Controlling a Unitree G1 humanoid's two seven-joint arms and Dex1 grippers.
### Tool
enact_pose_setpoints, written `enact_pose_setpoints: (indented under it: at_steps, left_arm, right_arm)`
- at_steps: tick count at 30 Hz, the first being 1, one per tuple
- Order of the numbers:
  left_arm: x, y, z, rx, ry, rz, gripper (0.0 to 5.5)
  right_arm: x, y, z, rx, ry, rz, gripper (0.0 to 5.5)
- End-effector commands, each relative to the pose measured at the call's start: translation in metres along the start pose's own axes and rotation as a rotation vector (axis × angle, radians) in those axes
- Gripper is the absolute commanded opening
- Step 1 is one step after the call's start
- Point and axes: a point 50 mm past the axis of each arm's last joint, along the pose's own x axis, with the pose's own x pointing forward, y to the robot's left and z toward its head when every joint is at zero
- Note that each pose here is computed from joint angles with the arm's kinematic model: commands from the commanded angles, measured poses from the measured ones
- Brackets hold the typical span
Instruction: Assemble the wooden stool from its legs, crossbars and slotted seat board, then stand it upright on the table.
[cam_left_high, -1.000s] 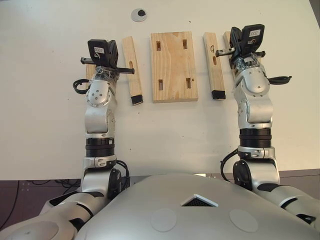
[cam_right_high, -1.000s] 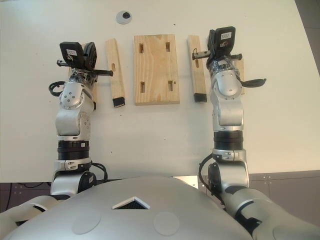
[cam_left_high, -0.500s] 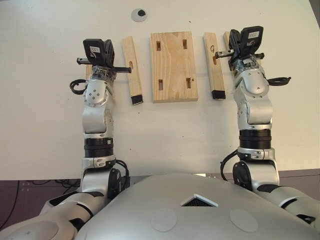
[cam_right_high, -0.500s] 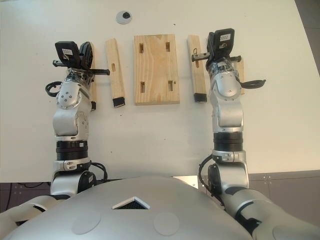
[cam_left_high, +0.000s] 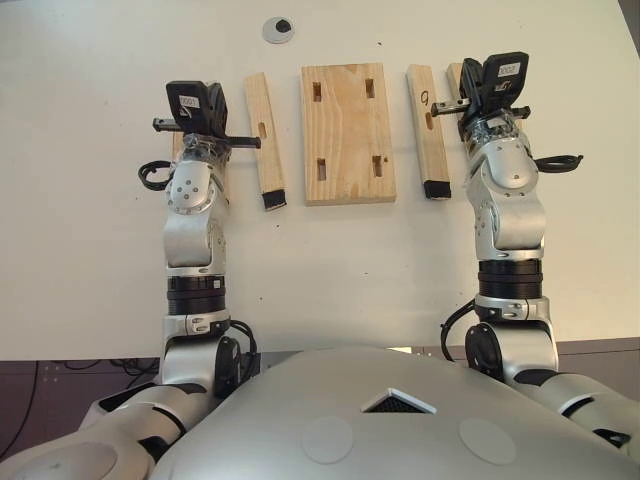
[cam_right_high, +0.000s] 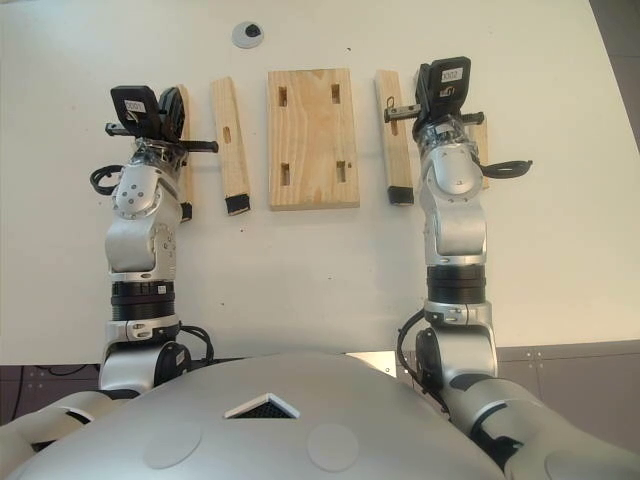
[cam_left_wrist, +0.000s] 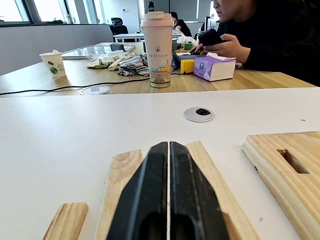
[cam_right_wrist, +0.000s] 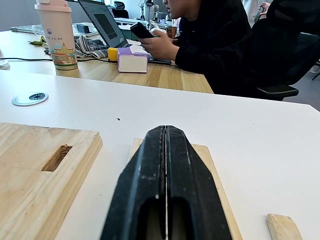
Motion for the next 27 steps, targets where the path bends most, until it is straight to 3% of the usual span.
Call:
enact_pose_setpoints:
  at_steps: [1, 4, 8, 12, 16, 23, 27]
  left_arm:
    - [-0.004, 0.015, -0.005, 0.026, 0.045, 0.027, 0.54]
    - [-0.013, 0.063, -0.006, 0.081, 0.12, 0.082, 0.99]
    - [-0.027, 0.095, 0.003, 0.146, 0.232, -0.022, 1.63]
    - [-0.033, 0.099, -0.027, 0.144, 0.376, -0.07, 2.3]
    - [-0.037, 0.105, -0.039, 0.086, 0.421, -0.063, 2.86]
    - [-0.044, 0.102, -0.058, 0.035, 0.484, -0.062, 2.92]
    - [-0.036, 0.102, -0.036, -0.002, 0.409, -0.045, 2.92]
  right_arm:
    - [0.001, 0.005, 0.001, 0.018, 0.004, 0.01, 0.0]
    - [-0.003, 0.001, -0.003, 0.017, 0.013, -0.004, 0.0]
    - [-0.007, 0.001, -0.006, 0.017, 0.021, -0.008, 0.0]
    - [-0.006, 0.003, -0.006, 0.022, 0.016, -0.013, 0.0]
    - [-0.005, -0.001, -0.005, 0.013, 0.017, -0.011, 0.0]
    - [-0.004, 0.0, -0.004, 0.009, 0.016, -0.006, 0.0]
    - [-0.006, -0.002, -0.006, 0.008, 0.02, -0.013, 0.0]
